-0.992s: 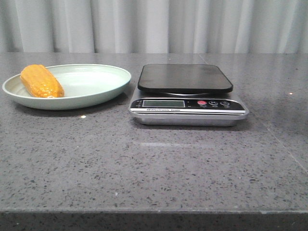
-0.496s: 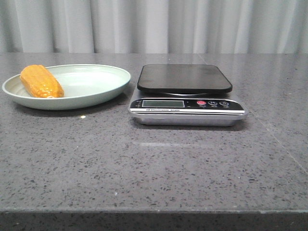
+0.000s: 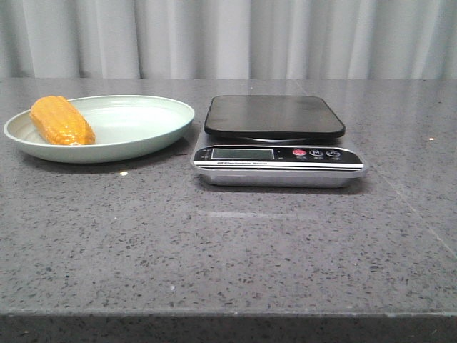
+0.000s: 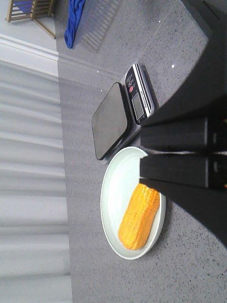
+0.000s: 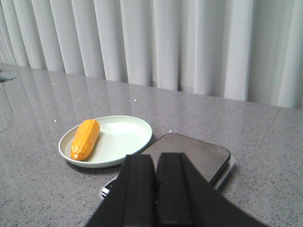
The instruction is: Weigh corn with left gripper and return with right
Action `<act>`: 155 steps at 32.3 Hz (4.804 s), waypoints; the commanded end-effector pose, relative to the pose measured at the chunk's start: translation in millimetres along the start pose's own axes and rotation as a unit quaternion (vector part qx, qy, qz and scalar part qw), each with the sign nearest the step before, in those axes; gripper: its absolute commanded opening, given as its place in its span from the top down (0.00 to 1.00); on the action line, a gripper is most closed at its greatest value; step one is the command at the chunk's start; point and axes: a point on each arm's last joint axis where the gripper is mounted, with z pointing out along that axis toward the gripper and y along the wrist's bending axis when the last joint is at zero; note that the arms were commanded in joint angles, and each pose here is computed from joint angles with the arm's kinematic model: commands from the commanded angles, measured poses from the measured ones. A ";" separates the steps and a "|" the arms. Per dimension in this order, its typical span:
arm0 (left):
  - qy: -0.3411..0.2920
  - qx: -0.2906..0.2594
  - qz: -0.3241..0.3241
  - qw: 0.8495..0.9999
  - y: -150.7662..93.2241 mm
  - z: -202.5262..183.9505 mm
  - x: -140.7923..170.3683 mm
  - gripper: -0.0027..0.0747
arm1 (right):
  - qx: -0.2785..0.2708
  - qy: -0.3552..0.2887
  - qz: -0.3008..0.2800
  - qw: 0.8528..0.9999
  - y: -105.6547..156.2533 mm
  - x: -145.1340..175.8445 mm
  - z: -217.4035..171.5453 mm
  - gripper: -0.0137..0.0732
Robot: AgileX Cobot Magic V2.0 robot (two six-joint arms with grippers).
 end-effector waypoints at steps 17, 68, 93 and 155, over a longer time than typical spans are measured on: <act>-0.017 -0.007 -0.005 1.000 -2.9 5.3 4.2 0.80 | -0.002 -0.046 -0.012 0.999 1.3 -14.4 -0.7 0.67; -0.087 -0.213 0.066 0.971 18.5 48.1 95.8 0.80 | -0.002 -0.045 -0.012 0.999 1.3 -14.1 -0.7 0.67; -0.087 -0.213 0.066 0.971 18.5 48.1 95.8 0.80 | 0.136 -0.015 -0.038 0.990 -25.4 15.5 0.1 0.67; -0.085 -0.213 0.066 0.971 18.6 48.3 95.9 0.80 | 0.236 -0.106 -0.011 0.966 -36.5 84.8 -38.1 0.67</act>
